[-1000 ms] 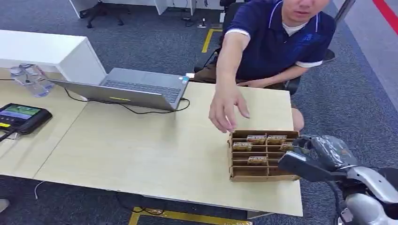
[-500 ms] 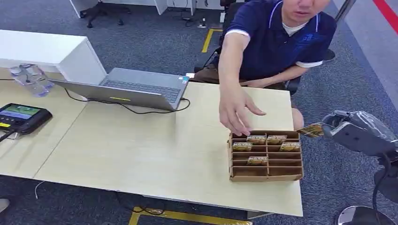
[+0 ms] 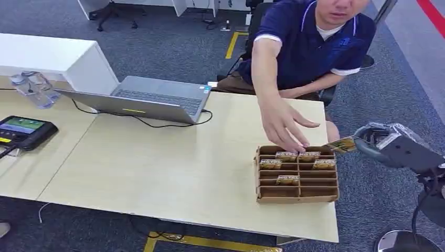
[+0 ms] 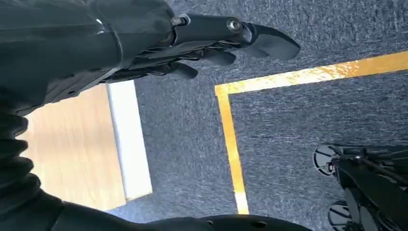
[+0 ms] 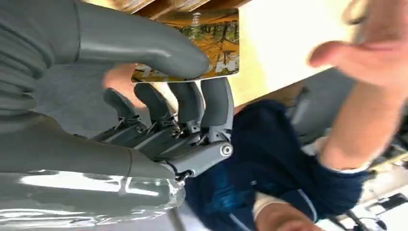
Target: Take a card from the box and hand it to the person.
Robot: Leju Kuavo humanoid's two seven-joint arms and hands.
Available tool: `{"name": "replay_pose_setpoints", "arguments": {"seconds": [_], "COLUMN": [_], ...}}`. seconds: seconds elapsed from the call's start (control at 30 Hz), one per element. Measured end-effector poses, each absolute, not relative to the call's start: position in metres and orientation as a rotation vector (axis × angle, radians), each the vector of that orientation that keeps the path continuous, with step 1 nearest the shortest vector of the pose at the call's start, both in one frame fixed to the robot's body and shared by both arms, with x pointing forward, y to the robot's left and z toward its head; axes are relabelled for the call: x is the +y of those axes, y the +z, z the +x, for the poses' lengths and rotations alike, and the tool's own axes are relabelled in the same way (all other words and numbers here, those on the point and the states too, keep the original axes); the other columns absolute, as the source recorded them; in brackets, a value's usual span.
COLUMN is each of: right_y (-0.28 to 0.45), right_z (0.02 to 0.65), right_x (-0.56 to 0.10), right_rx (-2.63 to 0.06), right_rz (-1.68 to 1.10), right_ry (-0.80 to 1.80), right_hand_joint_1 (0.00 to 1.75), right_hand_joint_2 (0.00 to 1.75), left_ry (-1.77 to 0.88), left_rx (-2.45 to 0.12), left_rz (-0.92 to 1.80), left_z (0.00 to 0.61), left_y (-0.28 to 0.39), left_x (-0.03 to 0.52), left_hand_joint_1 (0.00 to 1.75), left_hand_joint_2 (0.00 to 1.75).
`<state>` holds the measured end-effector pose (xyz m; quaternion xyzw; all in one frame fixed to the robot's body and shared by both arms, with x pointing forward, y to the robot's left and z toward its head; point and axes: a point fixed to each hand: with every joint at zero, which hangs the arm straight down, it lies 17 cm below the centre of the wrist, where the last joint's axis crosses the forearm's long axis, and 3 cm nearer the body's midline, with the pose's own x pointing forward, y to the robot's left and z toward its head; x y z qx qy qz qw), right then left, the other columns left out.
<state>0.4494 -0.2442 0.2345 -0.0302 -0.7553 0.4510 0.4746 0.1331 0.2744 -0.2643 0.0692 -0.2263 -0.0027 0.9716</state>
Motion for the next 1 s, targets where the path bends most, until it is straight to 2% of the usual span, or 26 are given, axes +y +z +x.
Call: {"name": "replay_pose_setpoints", "arguments": {"seconds": [0.33, 0.53, 0.7, 0.73, 0.77, 1.0], "right_y": [0.214, 0.216, 0.22, 0.22, 0.22, 0.22], "right_z": [0.459, 0.457, 0.455, 0.455, 0.455, 0.454], "right_x": [-0.146, -0.092, -0.073, -0.072, -0.071, -0.063], "right_rx": [-1.949, -1.988, -2.002, -2.001, -2.001, -1.996], "right_rz": [0.189, 0.221, 0.24, 0.24, 0.241, 0.253], "right_ry": [0.897, 0.849, 0.841, 0.842, 0.842, 0.84], "right_hand_joint_1": [1.4, 1.4, 1.4, 0.8, 0.0, 0.0], "right_hand_joint_2": [1.75, 1.75, 1.75, 1.75, 1.75, 1.75], "left_ry": [-0.021, -0.009, -0.022, -0.029, -0.036, -0.038], "left_rx": [-0.458, -0.45, -0.451, -0.447, -0.443, -0.439], "left_rz": [0.139, 0.143, 0.143, 0.145, 0.148, 0.157], "left_z": [0.136, 0.135, 0.135, 0.134, 0.133, 0.132], "left_y": [-0.264, -0.264, -0.264, -0.265, -0.265, -0.265], "left_x": [0.272, 0.271, 0.271, 0.271, 0.271, 0.273], "left_hand_joint_1": [0.0, 0.0, 0.0, 0.0, 0.0, 0.0], "left_hand_joint_2": [1.75, 1.75, 1.75, 1.75, 1.75, 1.75]}}
